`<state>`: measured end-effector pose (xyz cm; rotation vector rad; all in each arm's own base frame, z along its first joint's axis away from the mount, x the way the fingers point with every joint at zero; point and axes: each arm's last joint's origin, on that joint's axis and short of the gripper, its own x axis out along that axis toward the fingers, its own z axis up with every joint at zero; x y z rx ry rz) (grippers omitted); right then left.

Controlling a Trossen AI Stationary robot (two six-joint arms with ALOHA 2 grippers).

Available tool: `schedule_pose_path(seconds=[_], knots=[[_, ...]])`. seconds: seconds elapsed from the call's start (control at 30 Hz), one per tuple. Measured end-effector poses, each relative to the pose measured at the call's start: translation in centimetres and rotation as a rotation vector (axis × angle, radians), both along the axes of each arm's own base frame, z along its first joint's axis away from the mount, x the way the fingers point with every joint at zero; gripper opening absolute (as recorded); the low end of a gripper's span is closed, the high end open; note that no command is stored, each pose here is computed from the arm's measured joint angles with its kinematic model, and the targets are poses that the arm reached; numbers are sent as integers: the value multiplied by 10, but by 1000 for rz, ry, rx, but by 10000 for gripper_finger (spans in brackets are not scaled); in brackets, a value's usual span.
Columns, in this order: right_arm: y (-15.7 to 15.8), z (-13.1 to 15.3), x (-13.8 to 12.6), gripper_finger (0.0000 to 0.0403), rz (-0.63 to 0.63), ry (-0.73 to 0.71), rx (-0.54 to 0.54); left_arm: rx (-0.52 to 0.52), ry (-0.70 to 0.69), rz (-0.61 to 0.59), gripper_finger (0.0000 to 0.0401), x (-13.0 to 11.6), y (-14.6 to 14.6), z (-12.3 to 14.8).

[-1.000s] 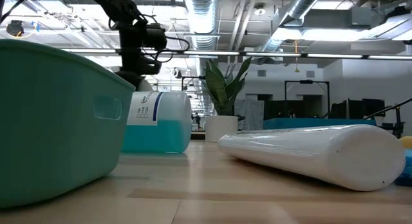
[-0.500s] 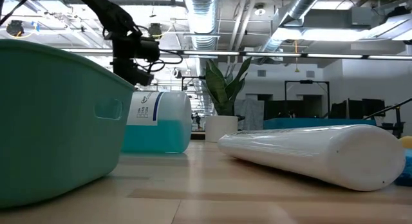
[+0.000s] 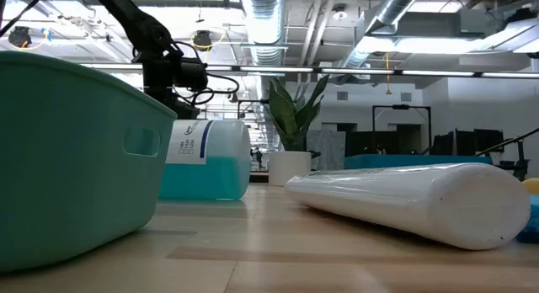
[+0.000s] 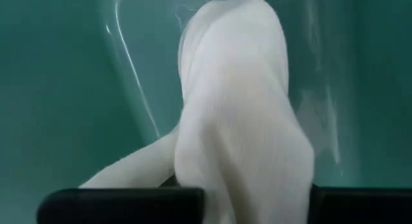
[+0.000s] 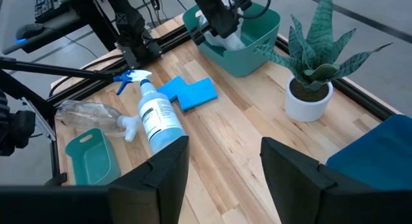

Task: Pick & Place Kitchen Items
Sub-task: Put the white microfiber cloth into the top green bin

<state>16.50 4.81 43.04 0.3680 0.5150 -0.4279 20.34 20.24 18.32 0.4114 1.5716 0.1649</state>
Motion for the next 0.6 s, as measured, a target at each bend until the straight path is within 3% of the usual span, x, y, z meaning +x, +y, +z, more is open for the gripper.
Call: schedule_pose_path(seconds=[0.17, 0.6], knots=[[0, 0, 0, 185, 0, 0, 0, -1, -19, 31, 45, 1, -1, 0], [0, 0, 0, 185, -4, -1, -3, 38, -25, 26, 165, 5, -4, 4]])
